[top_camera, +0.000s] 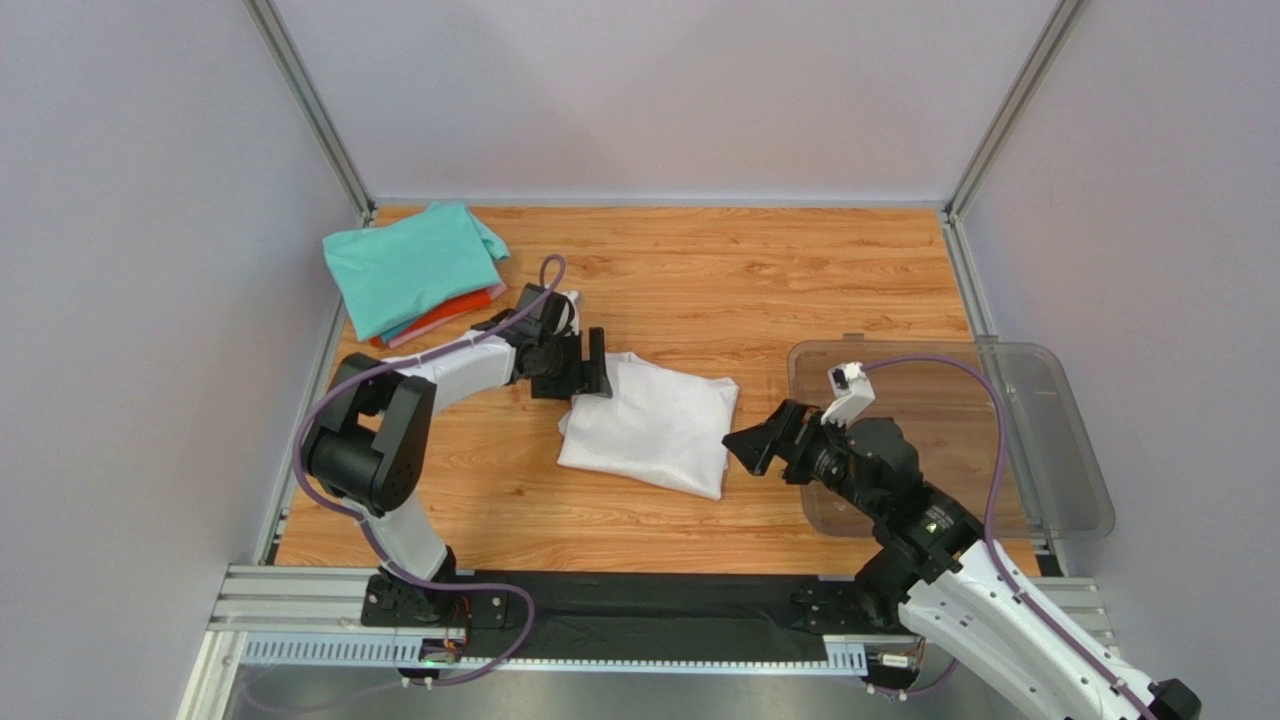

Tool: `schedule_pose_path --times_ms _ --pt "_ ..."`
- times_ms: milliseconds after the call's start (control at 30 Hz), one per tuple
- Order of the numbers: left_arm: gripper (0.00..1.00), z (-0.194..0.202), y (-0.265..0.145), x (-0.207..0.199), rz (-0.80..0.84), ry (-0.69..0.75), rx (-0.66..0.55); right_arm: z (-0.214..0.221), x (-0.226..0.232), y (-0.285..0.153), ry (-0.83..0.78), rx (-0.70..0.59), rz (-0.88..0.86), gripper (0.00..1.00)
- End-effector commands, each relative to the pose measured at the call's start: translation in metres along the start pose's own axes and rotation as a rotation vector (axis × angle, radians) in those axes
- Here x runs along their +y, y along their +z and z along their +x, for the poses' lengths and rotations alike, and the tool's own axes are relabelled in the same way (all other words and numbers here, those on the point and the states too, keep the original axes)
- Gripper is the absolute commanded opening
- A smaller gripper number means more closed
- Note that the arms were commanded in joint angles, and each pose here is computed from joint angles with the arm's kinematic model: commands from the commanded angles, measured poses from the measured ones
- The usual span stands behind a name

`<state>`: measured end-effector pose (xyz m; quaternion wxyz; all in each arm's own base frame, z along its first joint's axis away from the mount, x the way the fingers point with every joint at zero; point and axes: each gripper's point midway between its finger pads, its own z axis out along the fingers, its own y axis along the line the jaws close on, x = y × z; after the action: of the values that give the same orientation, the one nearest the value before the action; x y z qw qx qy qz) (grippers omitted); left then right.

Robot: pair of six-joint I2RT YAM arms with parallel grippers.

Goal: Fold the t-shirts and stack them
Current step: Neatly place the folded tshirt to the corner

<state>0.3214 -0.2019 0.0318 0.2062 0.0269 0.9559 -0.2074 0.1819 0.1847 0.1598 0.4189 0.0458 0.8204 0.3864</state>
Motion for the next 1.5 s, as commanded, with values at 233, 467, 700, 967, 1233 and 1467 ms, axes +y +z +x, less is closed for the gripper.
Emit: schedule_pose_path --times_ms 233,467,700,967,1233,1467 --pt "0.79 0.038 0.025 -0.005 -0.130 0.087 0.099 -0.007 0.009 0.000 0.000 -0.052 -0.058 1.00" --pt "0.51 0.058 0.039 0.004 -0.261 0.105 0.148 -0.006 0.003 -0.001 -0.017 -0.064 -0.048 1.00" --pt "0.00 0.052 0.036 0.006 -0.426 0.153 0.140 -0.004 -0.003 -0.001 -0.038 -0.064 -0.030 1.00" --pt "0.00 0.010 -0.001 0.025 -0.651 0.173 0.006 -0.013 -0.017 -0.001 -0.075 -0.114 0.043 1.00" --pt "0.00 -0.046 -0.042 0.025 -0.778 0.253 -0.175 -0.020 -0.032 0.000 -0.121 -0.154 0.116 1.00" --pt "0.00 -0.111 -0.085 0.035 -0.972 0.314 -0.320 -0.025 -0.043 0.003 -0.165 -0.171 0.175 1.00"
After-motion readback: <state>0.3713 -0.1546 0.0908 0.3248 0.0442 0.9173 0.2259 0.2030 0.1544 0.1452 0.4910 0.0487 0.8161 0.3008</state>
